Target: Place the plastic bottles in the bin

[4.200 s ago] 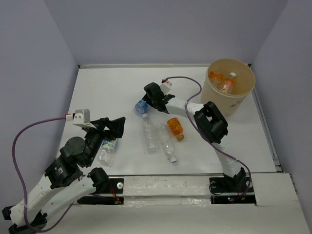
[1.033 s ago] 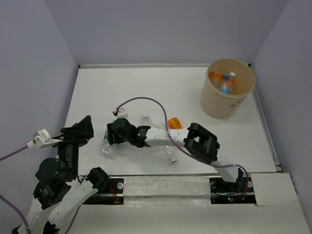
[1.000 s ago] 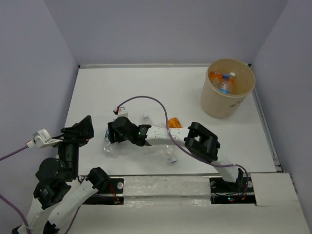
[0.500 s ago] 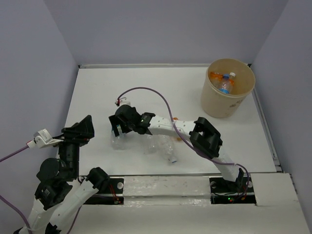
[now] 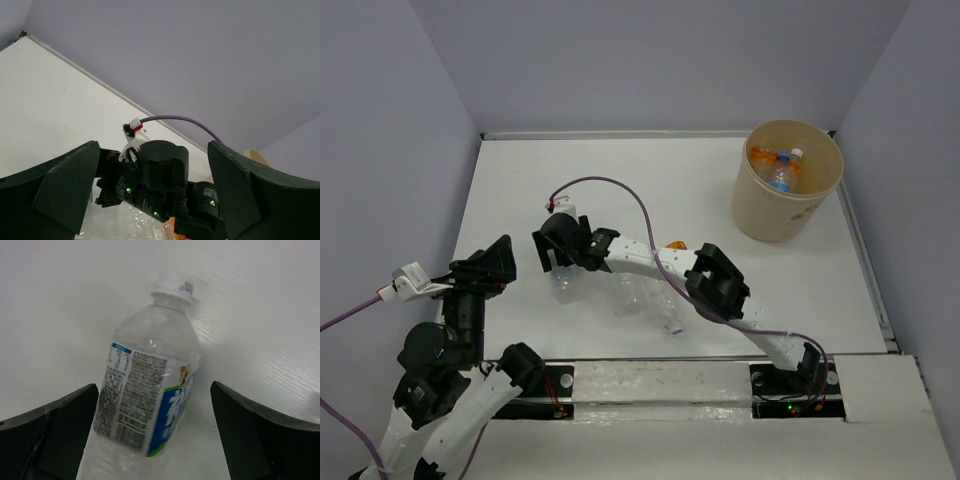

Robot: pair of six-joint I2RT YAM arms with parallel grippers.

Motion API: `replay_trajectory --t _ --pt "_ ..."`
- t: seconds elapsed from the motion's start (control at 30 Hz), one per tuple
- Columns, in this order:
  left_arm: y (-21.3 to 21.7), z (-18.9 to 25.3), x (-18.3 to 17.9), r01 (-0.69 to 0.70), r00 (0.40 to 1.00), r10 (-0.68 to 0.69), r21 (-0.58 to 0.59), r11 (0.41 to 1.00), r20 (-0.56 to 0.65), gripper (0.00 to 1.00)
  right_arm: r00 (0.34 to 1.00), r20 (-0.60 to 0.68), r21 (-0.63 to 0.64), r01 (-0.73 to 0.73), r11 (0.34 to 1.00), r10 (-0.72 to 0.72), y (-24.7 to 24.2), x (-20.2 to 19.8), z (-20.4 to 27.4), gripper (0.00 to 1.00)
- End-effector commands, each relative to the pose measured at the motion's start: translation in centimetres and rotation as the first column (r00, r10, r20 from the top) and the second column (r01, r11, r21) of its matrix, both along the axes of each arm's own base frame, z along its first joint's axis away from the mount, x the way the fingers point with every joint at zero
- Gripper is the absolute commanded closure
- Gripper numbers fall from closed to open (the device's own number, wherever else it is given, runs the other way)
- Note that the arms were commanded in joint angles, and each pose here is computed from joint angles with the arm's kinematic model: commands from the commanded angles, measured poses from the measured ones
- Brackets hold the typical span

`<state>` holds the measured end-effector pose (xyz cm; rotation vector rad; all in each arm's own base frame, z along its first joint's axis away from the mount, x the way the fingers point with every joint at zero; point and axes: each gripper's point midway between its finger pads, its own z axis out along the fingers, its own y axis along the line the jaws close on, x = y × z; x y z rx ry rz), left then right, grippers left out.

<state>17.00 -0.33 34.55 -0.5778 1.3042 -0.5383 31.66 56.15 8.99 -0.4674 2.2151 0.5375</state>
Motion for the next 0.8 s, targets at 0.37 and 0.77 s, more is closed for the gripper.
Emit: replay_trajectory --t 0.37,0.77 --pt "0.0 0.6 0.3 -0.011 1.000 0.011 -0.001 1.000 0.024 0.01 1.000 0.005 -0.083 -0.003 0.997 0.004 -1.0 -0.3 -1.5 0.19" --pt "-0.2 0.7 0.3 -0.002 1.000 0.002 0.004 1.000 0.028 0.01 0.962 0.272 0.086 0.008 0.996 -0.031 -4.2 0.7 14.5 0.55"
